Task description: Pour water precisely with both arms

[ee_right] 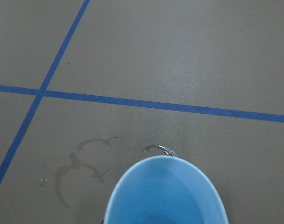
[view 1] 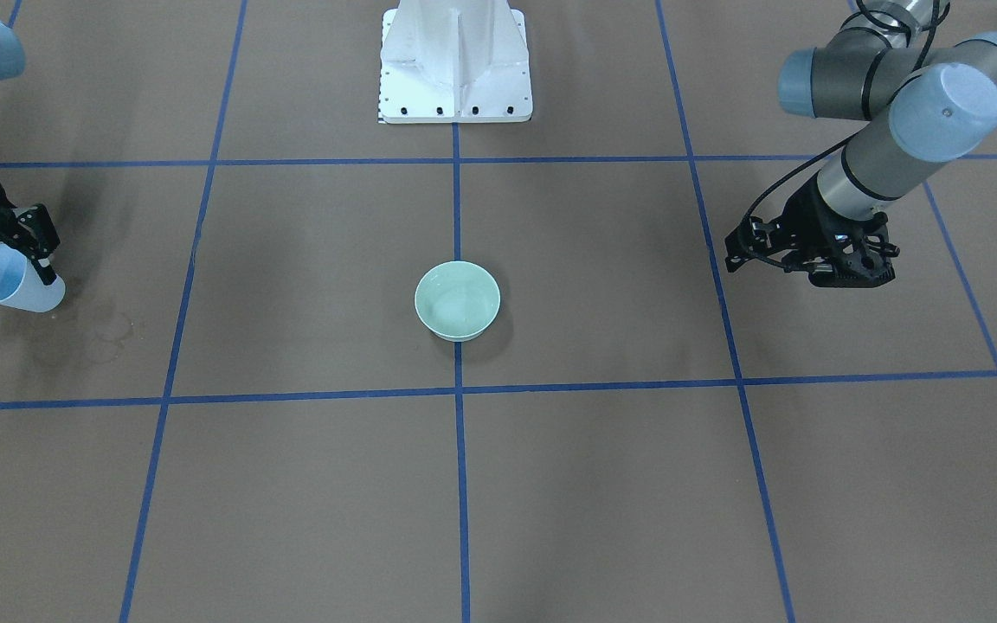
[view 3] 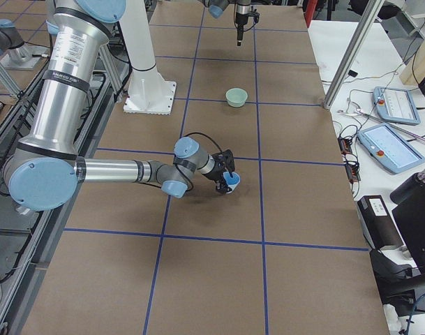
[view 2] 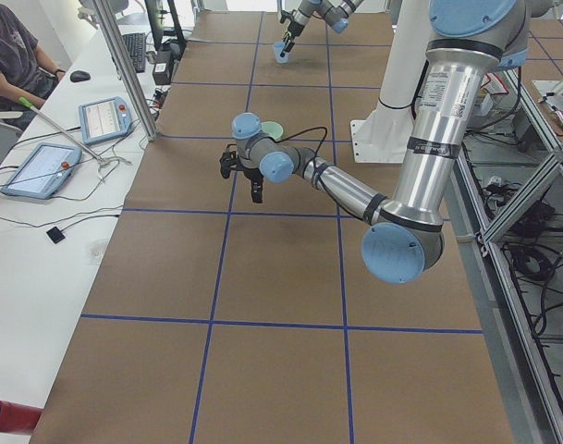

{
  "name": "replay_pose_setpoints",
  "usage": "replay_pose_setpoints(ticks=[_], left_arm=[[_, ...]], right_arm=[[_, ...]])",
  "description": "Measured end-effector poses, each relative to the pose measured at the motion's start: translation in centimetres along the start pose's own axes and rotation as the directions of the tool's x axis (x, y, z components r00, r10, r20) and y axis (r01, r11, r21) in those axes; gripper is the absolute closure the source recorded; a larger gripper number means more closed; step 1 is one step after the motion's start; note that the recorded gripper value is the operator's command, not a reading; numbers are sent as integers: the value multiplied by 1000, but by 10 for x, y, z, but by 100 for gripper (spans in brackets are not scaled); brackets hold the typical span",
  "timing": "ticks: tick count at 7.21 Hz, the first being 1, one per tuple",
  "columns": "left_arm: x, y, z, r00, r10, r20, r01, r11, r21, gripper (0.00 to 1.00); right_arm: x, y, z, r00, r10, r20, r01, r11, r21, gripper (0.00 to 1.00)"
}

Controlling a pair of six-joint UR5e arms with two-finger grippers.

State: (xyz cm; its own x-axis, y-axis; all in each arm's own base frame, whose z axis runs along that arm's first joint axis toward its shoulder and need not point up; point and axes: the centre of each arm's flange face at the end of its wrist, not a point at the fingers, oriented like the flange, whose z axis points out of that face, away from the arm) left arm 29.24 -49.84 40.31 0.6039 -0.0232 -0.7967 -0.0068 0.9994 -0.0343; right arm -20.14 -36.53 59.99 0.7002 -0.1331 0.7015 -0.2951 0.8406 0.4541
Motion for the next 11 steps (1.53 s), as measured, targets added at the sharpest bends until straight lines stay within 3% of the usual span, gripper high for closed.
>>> replay_pose_setpoints(ticks=[1, 2, 3, 5, 7, 11], left_arm=[[1, 1, -1, 1000, 1, -1, -1, 1000, 1, 12], [1, 1, -2, 1000, 1, -2, -1, 1000, 1, 12], [1, 1, -2, 1000, 1, -1, -1, 1000, 1, 12], [1, 3, -3, 1000, 2, -3, -2, 1000, 2, 12], [2, 4, -5, 1000, 4, -6, -4, 1000, 4, 12], [28, 2, -8, 999, -43, -27, 44, 999, 9, 12]], right_arm=[[0, 3, 1, 1000, -5, -7, 5, 1000, 1, 99], [-2, 7, 3, 1000, -10, -9, 10, 1000, -1, 84], [-4, 9, 4, 1000, -12, -9, 12, 1000, -3, 82], [-4, 12, 5, 1000, -12, -11, 11, 1000, -6, 56], [-3, 13, 6, 1000, -11, -14, 11, 1000, -10, 1], [2, 17, 4, 1000, -11, -20, 10, 1000, -18, 1]])
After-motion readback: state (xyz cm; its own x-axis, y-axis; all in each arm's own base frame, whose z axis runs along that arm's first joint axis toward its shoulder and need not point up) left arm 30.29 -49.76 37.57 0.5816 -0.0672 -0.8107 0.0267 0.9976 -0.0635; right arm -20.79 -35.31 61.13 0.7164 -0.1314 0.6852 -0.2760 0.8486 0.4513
